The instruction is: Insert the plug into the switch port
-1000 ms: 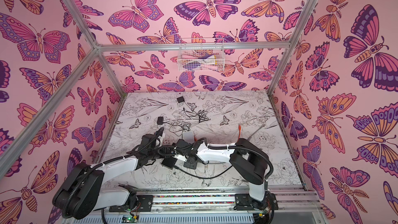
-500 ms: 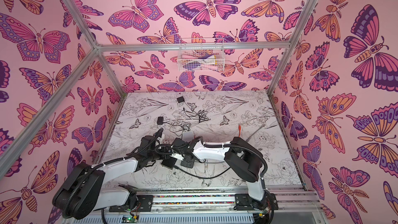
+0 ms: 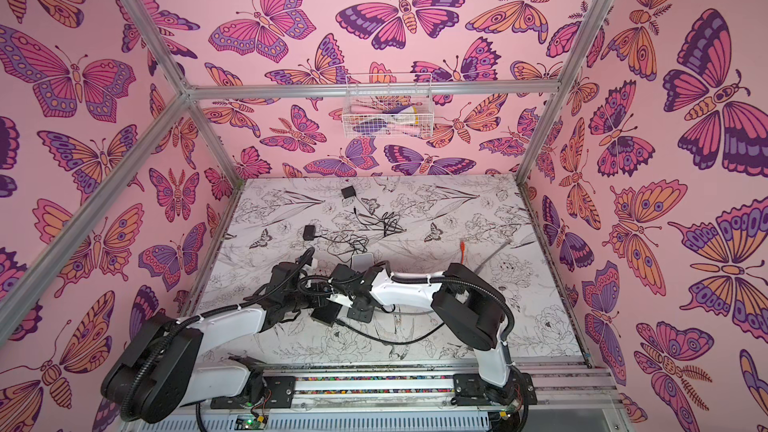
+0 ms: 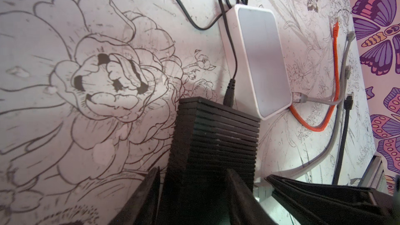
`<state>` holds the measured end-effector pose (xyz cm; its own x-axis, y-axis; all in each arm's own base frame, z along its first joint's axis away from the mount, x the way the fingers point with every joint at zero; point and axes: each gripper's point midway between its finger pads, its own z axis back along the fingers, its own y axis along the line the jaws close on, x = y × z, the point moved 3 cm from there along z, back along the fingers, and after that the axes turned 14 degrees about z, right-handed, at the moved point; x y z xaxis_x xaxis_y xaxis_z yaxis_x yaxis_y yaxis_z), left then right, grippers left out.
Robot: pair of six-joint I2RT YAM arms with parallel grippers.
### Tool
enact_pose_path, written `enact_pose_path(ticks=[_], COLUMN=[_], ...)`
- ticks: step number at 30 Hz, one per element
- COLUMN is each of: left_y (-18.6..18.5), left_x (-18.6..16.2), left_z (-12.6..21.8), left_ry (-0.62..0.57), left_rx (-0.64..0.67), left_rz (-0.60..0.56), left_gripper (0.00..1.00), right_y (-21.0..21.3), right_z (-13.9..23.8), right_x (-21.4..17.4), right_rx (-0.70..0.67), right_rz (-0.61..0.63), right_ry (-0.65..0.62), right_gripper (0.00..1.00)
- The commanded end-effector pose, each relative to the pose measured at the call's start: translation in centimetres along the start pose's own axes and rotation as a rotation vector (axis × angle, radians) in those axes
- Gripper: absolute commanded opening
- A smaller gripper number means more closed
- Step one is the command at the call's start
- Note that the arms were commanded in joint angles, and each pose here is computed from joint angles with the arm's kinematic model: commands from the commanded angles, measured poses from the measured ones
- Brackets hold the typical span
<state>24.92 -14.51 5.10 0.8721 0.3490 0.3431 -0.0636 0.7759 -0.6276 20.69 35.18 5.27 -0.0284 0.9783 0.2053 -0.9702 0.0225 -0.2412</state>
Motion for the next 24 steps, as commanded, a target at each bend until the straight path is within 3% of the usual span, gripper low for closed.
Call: enact_pose_path(ticks=[1, 10, 24], left_y=[0.7, 2.1, 1.2], left_x=[-0.9, -2.9, -3.8], left_z=[0.1, 0.2, 0.5], left_ry=[0.026, 0.055, 0.048], left_rx=[0.013, 0.038, 0.014], left_rz=[0.022, 0.048, 0.032], left_gripper=[0.51, 0.5, 0.49], right_y=[-0.8, -0.6, -1.8], right_z=[0.6, 1.1, 1.7], right_x=[1.6, 3.7, 5.9], right_rx=[0.004, 0.036, 0.002], right_rz=[-0.05, -0.132, -0.14], right_ry=[-0.062, -0.205, -0.294], right_gripper=[0.0, 0.0, 0.0])
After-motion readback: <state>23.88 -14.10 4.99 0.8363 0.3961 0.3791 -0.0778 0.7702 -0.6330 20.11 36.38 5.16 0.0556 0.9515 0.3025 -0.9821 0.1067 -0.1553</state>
